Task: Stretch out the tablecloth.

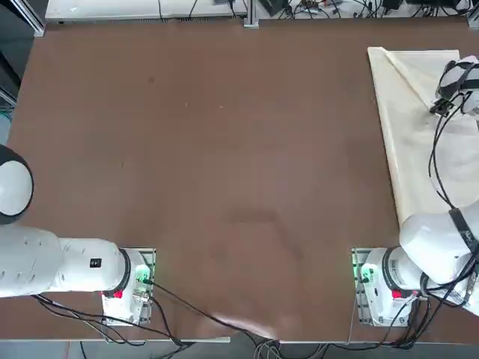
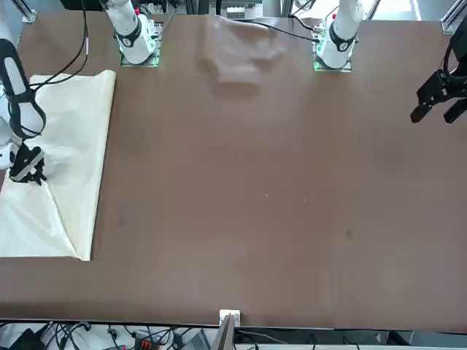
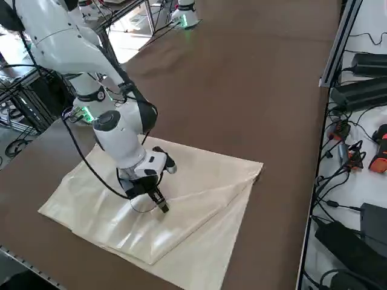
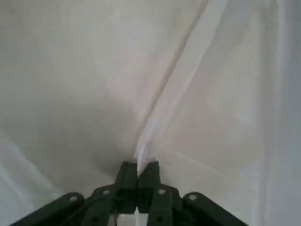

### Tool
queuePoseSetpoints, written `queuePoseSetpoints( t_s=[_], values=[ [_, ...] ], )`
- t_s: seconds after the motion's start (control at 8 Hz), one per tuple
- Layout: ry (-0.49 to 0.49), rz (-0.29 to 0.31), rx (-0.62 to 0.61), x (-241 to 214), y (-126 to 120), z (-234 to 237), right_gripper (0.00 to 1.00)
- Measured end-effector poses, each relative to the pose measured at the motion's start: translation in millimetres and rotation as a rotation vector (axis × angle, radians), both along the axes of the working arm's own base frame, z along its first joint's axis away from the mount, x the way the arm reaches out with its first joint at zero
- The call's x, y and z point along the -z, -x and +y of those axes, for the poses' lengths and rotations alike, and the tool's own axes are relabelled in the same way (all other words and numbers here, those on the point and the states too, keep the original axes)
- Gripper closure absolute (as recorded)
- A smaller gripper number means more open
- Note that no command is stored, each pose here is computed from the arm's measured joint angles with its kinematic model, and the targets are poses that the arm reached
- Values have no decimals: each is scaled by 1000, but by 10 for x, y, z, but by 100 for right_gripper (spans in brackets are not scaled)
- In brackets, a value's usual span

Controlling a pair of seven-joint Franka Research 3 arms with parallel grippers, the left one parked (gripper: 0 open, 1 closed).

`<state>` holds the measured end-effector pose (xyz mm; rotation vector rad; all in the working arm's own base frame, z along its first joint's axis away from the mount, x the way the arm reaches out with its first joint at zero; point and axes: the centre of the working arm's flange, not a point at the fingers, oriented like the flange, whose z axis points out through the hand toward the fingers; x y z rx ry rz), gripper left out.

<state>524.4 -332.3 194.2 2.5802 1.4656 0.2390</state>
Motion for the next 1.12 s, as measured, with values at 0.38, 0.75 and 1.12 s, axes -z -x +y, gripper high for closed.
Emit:
queuePoseSetpoints(
  t_s=[0.38, 0.75, 1.12],
  values=[
    [-82, 29, 45, -10, -193, 362, 98],
    [-167, 70, 93, -86, -380, 813, 98],
    [-222, 85, 142, -256, -582, 1337, 98]
  ],
)
